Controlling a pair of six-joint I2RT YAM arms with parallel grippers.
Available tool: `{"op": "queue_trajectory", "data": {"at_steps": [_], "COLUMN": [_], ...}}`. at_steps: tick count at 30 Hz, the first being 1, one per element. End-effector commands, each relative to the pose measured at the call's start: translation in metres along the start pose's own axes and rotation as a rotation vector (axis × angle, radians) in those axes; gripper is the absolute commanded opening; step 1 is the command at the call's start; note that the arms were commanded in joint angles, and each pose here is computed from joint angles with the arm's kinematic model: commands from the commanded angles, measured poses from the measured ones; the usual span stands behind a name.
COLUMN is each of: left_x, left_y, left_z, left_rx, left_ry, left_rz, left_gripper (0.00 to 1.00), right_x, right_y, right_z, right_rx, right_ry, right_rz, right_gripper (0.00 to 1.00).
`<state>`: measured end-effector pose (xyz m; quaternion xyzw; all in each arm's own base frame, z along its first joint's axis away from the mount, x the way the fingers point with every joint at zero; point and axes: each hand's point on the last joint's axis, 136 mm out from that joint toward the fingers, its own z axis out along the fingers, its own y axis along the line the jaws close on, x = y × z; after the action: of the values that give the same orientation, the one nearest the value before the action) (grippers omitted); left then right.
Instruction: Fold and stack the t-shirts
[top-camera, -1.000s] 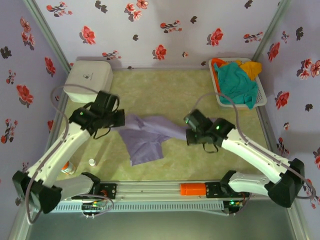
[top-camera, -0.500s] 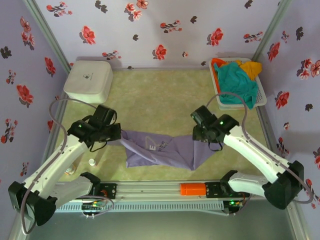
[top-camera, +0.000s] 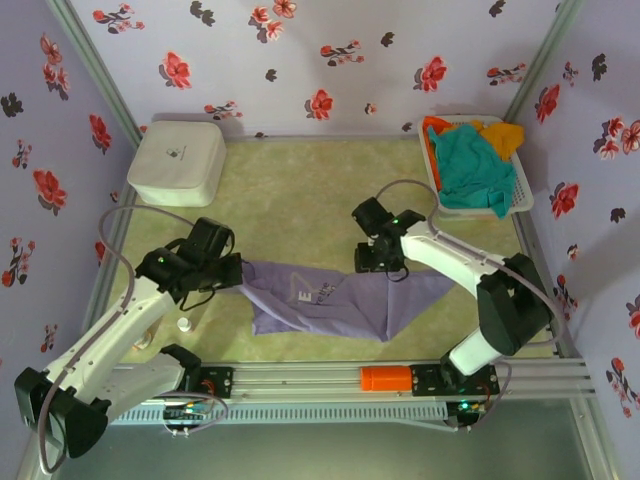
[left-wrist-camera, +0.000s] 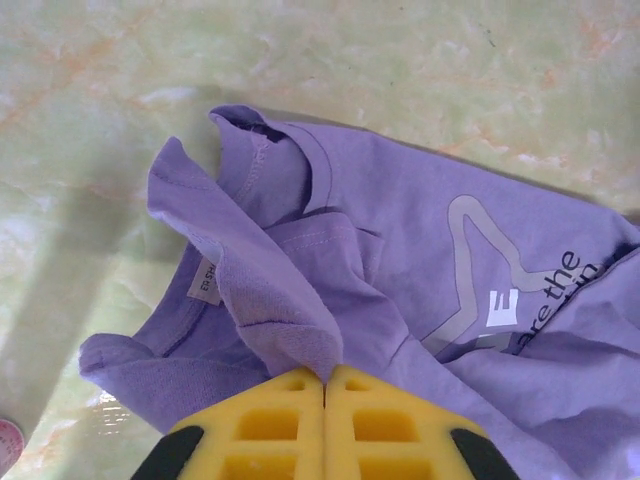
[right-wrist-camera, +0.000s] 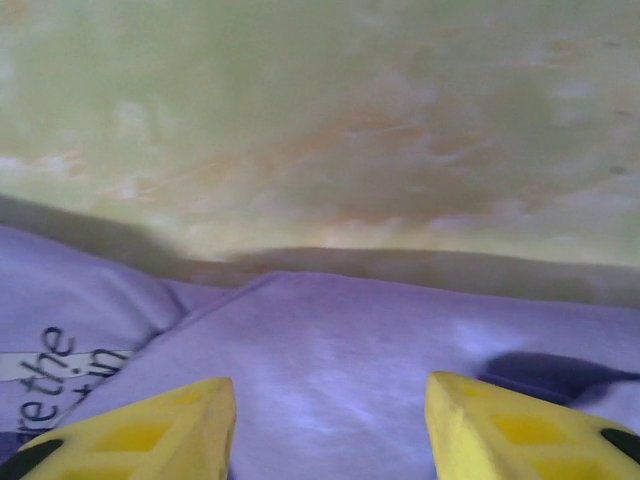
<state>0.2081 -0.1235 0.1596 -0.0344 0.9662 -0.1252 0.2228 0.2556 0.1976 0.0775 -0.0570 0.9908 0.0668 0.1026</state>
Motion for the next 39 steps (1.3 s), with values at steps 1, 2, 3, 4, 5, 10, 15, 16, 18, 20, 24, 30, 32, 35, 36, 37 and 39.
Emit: {"op": "queue_trajectory", "data": {"at_steps": [1, 2, 3, 4, 5, 10, 15, 16, 18, 20, 24, 30, 32, 35, 36, 37, 39], "left_x": [-0.004, -0.004, -0.004, -0.004, -0.004, -0.002, -0.002, -0.001, -0.001, 0.0, -0.001, -0.002, -0.002, -0.002, -0.002, -0.002, -0.002], "left_y": [-0.003, -0.004, -0.005, -0.005, -0.006, -0.007, -0.006, -0.006, -0.005, -0.005, -0.004, -0.005, -0.005, -0.005, -0.005, -0.005, -0.005], "left_z": [0.0, 0.001, 0.001, 0.001, 0.001, 0.003, 0.002, 0.002, 0.002, 0.002, 0.002, 0.001, 0.002, 0.002, 0.002, 0.002, 0.002], "left_rx": [0.002, 0.002, 0.002, 0.003, 0.004, 0.004, 0.002, 0.003, -0.002, -0.004, -0.005, -0.004, -0.006, -0.005, -0.006, -0.006, -0.009], "left_ry": [-0.022, -0.021, -0.021, -0.02, -0.018, -0.012, -0.011, -0.01, -0.009, -0.009, -0.01, -0.015, -0.014, -0.013, -0.012, -0.011, -0.011], "left_rz": [-0.015, -0.014, -0.013, -0.011, -0.01, -0.003, 0.003, 0.003, 0.005, 0.004, 0.003, 0.005, 0.005, 0.007, 0.008, 0.008, 0.009], "left_gripper": [0.0, 0.0, 0.0, 0.0, 0.0, 0.0, 0.0, 0.0, 0.0, 0.0, 0.0, 0.0, 0.0, 0.0, 0.0, 0.0, 0.0], "right_x": [0.0, 0.001, 0.003, 0.004, 0.006, 0.009, 0.008, 0.007, 0.006, 0.006, 0.008, 0.012, 0.013, 0.014, 0.013, 0.013, 0.011], "right_y": [0.027, 0.031, 0.034, 0.036, 0.036, 0.037, 0.034, 0.034, 0.033, 0.033, 0.032, 0.027, 0.026, 0.024, 0.024, 0.023, 0.022], "right_z": [0.011, 0.015, 0.018, 0.022, 0.026, 0.036, 0.04, 0.041, 0.042, 0.041, 0.04, 0.038, 0.036, 0.032, 0.029, 0.026, 0.018], "right_rx": [-0.059, -0.052, -0.046, -0.034, -0.02, 0.027, 0.066, 0.069, 0.08, 0.088, 0.093, 0.107, 0.107, 0.109, 0.108, 0.109, 0.107], "right_ry": [0.014, 0.02, 0.024, 0.032, 0.043, 0.055, 0.055, 0.054, 0.052, 0.05, 0.053, 0.053, 0.045, 0.042, 0.034, 0.028, 0.008], "right_rz": [-0.029, -0.04, -0.05, -0.053, -0.056, -0.066, -0.065, -0.063, -0.064, -0.066, -0.075, -0.073, -0.069, -0.066, -0.062, -0.059, -0.055], "right_gripper": [0.53, 0.53, 0.53, 0.53, 0.52, 0.49, 0.47, 0.46, 0.4, 0.27, 0.17, 0.01, 0.0, 0.0, 0.0, 0.0, 0.0]}}
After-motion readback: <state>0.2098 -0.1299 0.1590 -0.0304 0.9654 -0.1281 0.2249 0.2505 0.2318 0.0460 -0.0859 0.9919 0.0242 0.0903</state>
